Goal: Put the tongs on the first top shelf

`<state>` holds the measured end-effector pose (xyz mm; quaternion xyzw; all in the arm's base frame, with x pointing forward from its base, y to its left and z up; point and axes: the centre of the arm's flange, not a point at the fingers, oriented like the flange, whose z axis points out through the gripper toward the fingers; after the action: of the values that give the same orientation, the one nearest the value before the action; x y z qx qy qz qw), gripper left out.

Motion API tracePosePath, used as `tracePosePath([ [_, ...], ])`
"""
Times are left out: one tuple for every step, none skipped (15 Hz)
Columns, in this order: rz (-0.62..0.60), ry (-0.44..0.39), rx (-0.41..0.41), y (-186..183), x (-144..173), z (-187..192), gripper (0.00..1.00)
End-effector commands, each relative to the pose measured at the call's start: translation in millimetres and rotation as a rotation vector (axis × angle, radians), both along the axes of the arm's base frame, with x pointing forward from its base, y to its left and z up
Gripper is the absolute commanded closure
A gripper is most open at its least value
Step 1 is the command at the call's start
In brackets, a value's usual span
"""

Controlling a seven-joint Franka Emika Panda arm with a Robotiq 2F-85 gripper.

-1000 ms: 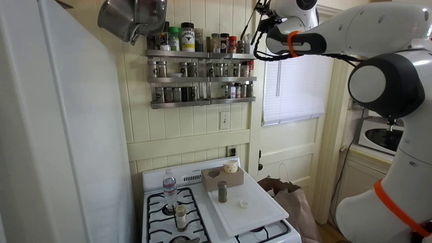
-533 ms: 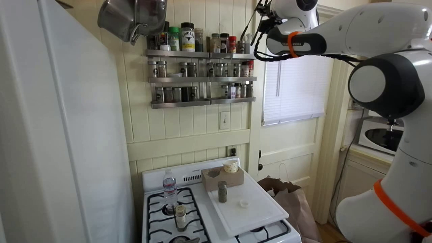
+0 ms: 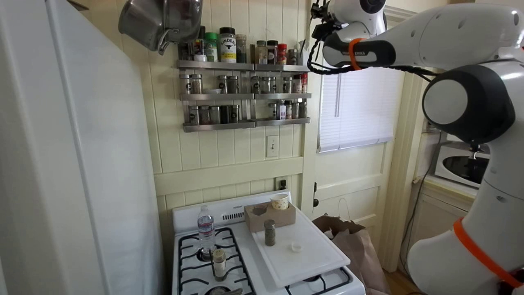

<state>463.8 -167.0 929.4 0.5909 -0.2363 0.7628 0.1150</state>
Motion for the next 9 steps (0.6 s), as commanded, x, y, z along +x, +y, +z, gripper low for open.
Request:
tracePosePath([
  [-0.013,-0.002,0.023,3,-5,0,0.30],
  [-0.035,0.012,0.022,5,-8,2,0.23],
  [-0.061,0.055,0.020,7,-12,2,0.15],
  [-0.077,0.089,0.022,7,-15,2,0.08],
  [-0.094,0.127,0.025,7,-16,1,0.01],
  [-0.112,0.176,0.030,7,-15,-1,0.00],
  [-0.132,0.224,0.033,9,-15,-4,0.00],
  [-0.151,0.285,0.035,10,-14,-9,0.00],
  [-0.158,0.339,0.036,12,-13,-15,0.00],
])
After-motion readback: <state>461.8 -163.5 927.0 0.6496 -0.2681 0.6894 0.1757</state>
